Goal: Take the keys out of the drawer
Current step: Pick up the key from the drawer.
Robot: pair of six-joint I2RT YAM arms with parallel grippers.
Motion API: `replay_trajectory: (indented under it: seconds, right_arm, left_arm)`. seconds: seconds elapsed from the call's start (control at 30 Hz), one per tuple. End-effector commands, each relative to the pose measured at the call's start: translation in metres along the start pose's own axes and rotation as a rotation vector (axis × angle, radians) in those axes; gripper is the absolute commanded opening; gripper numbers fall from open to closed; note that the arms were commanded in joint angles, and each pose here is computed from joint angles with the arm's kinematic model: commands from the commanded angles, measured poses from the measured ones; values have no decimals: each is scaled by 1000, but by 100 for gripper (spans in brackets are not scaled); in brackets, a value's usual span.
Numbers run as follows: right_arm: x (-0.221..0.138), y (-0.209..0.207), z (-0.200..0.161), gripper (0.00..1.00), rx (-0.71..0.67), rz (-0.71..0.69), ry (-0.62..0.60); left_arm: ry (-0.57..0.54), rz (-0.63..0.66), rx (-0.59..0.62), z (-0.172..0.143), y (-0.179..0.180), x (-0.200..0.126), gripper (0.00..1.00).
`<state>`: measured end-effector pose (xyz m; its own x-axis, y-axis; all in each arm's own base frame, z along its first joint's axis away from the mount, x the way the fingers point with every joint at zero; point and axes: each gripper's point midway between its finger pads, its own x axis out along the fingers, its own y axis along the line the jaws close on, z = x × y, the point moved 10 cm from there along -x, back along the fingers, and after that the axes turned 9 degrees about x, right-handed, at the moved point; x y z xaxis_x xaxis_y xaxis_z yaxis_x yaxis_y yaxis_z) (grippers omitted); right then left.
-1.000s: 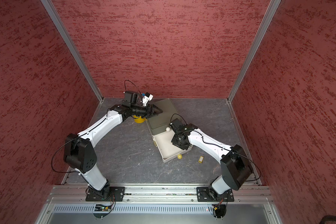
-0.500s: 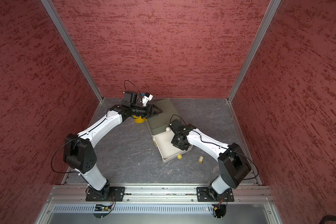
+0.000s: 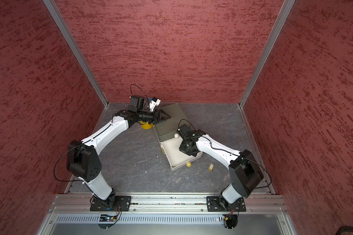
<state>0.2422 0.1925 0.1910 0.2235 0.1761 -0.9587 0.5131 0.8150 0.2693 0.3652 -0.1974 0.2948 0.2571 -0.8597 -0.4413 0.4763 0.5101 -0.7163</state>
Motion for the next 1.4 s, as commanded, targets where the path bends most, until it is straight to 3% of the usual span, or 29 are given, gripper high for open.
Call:
replay_trajectory:
  seconds: [0.0, 0.5, 1.37]
  right_arm:
    - [1, -4, -1, 0, -7, -34, -22]
    - [-59, -4, 5, 0, -12, 64, -135]
    - [-114, -18, 7, 0, 14, 119, -237]
  left_arm:
    - [165, 154, -197, -41, 54, 21, 66]
    - [131, 136, -167, -30, 42, 16, 66]
    - [84, 128, -124, -21, 14, 0, 66]
